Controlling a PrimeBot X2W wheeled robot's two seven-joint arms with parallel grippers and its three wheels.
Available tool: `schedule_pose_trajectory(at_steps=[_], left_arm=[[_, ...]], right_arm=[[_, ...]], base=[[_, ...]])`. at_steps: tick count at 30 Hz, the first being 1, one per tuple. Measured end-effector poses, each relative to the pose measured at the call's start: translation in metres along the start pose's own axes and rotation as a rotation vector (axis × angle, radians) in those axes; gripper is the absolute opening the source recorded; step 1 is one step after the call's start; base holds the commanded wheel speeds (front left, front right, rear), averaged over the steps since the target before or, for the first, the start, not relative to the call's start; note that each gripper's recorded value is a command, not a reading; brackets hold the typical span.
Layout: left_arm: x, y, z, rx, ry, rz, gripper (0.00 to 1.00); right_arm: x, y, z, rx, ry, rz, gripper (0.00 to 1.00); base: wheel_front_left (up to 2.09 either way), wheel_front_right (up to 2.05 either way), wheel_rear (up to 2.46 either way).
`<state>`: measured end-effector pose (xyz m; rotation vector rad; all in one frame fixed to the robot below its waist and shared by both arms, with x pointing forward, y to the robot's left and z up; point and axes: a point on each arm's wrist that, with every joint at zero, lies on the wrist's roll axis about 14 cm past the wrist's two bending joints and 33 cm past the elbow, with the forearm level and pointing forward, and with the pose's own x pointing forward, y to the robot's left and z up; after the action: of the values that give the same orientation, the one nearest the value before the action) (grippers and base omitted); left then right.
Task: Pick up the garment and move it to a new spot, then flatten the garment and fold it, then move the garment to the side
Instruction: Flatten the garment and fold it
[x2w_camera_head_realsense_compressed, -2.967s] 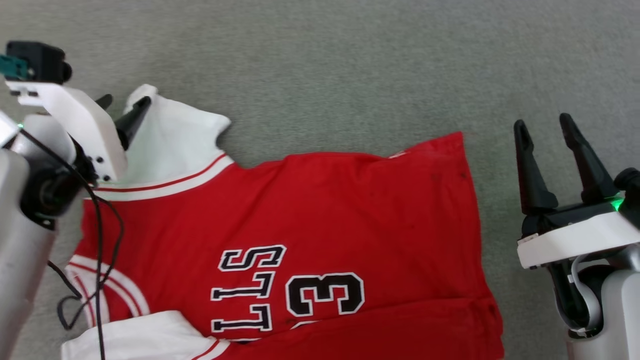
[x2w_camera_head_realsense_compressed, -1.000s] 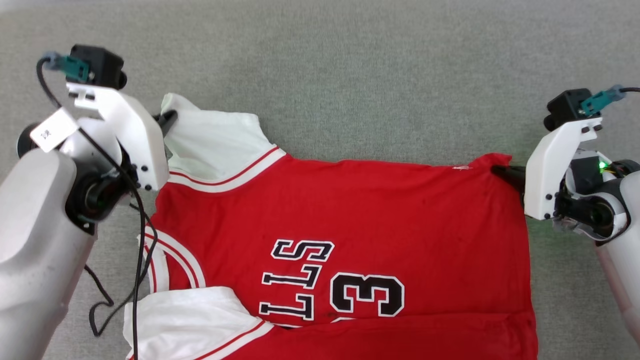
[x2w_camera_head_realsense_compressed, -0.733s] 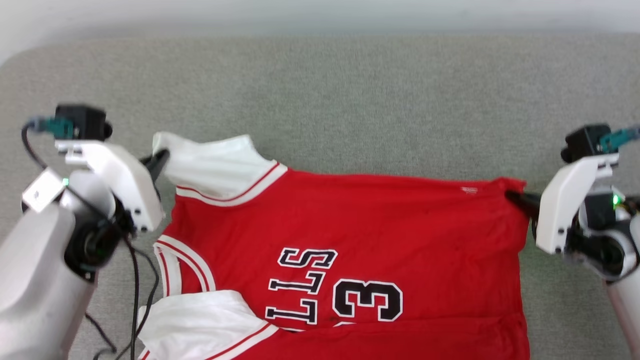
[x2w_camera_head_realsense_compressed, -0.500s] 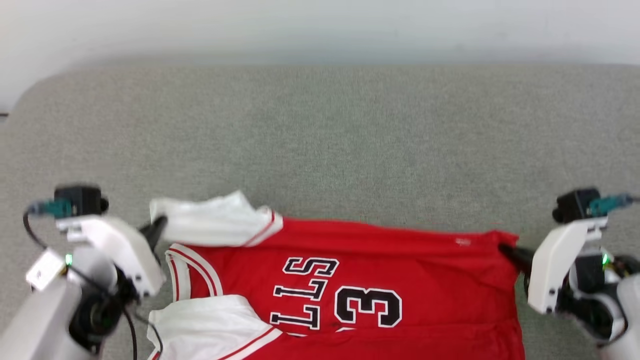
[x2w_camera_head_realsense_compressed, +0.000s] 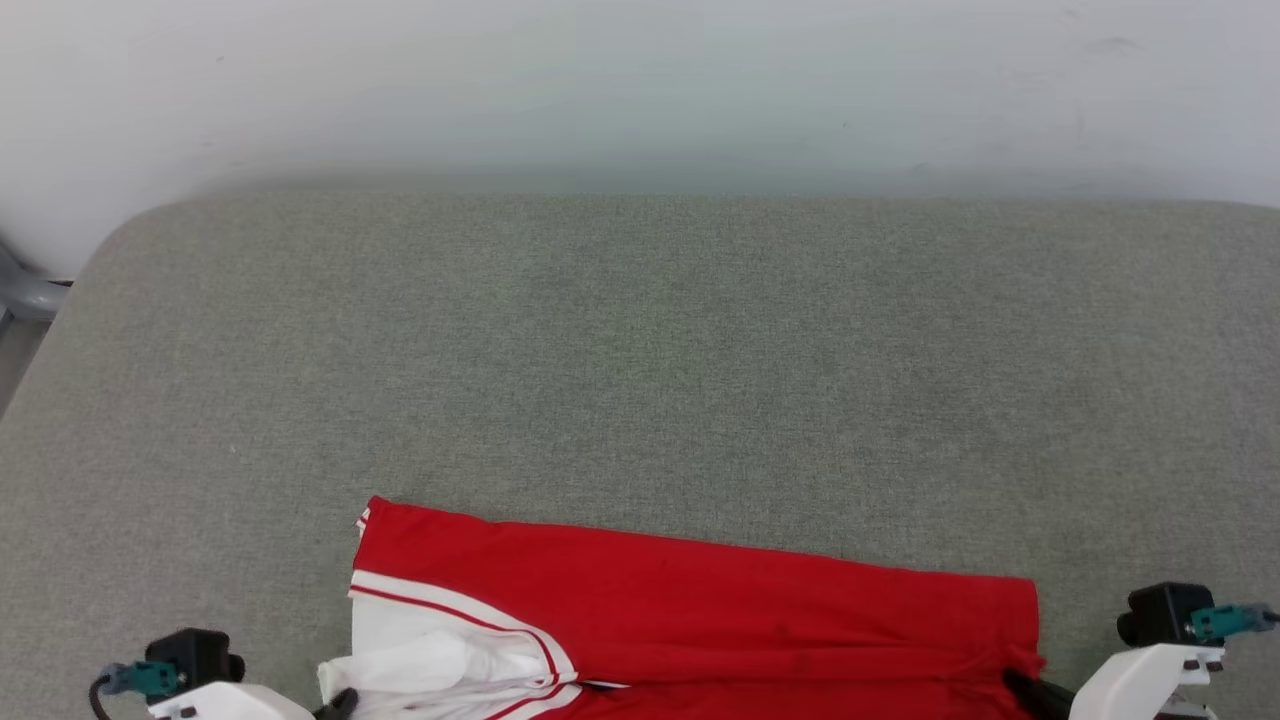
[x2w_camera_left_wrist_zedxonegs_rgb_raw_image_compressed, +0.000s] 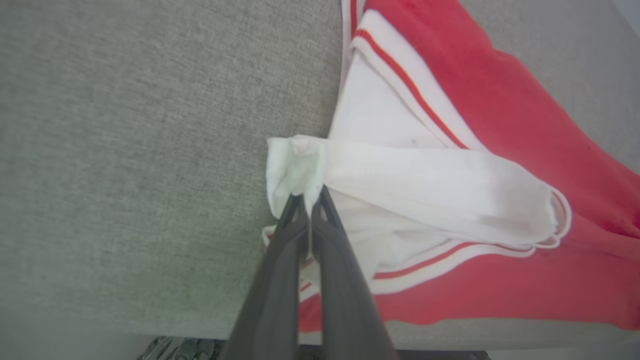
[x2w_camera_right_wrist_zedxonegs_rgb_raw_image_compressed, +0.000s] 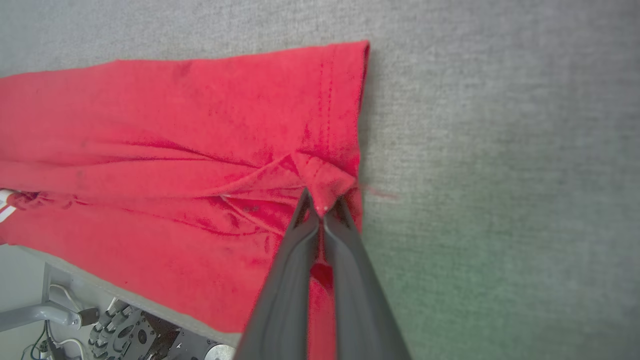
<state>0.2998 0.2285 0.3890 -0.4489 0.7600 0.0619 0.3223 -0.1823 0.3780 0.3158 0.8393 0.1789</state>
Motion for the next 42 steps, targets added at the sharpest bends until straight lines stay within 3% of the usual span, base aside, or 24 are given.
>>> schedule_pose_trajectory(at_steps=[3,4,5,6,7,14,21,26,34,42], left_arm=[[0.002,-0.001,-0.018,-0.034,0.033,0.004,0.0],[0.003,-0.002,-0.02,-0.04,0.031,0.004,0.0],[0.004,0.0,-0.023,-0.045,0.032,0.012,0.0],[0.006,0.0,-0.023,-0.049,0.03,0.013,0.3],[0.007,0.0,-0.025,-0.053,0.032,0.015,1.0],[0.012,-0.014,0.019,-0.034,-0.179,-0.036,1.0],[-0.005,-0.044,0.078,0.106,-0.452,-0.124,1.0],[-0.028,-0.076,0.114,0.29,-0.678,-0.181,1.0],[-0.042,-0.095,0.135,0.349,-0.827,-0.196,1.0],[-0.042,-0.099,0.14,0.354,-0.861,-0.182,1.0]], right_arm=[[-0.001,0.003,-0.018,0.032,0.025,0.002,0.0],[-0.001,0.005,-0.022,0.041,0.026,0.004,0.28],[-0.001,0.007,-0.023,0.05,0.024,0.007,0.83],[-0.001,0.008,-0.025,0.058,0.019,0.009,1.0],[-0.001,0.008,-0.025,0.06,0.008,0.007,1.0],[-0.013,0.015,0.003,0.038,-0.17,0.009,1.0],[-0.034,0.005,0.035,0.008,-0.284,-0.022,1.0],[-0.042,-0.02,0.031,-0.001,-0.194,-0.09,1.0],[-0.021,-0.008,0.013,-0.01,-0.041,-0.058,1.0],[0.013,0.01,-0.012,-0.001,0.097,-0.007,1.0]], base=[[0.0,0.0,0.0],[0.0,0.0,0.0],[0.0,0.0,0.0],[0.0,0.0,0.0],[0.0,0.0,0.0],[0.0,0.0,0.0],[0.0,0.0,0.0],[0.0,0.0,0.0],[0.0,0.0,0.0],[0.0,0.0,0.0]])
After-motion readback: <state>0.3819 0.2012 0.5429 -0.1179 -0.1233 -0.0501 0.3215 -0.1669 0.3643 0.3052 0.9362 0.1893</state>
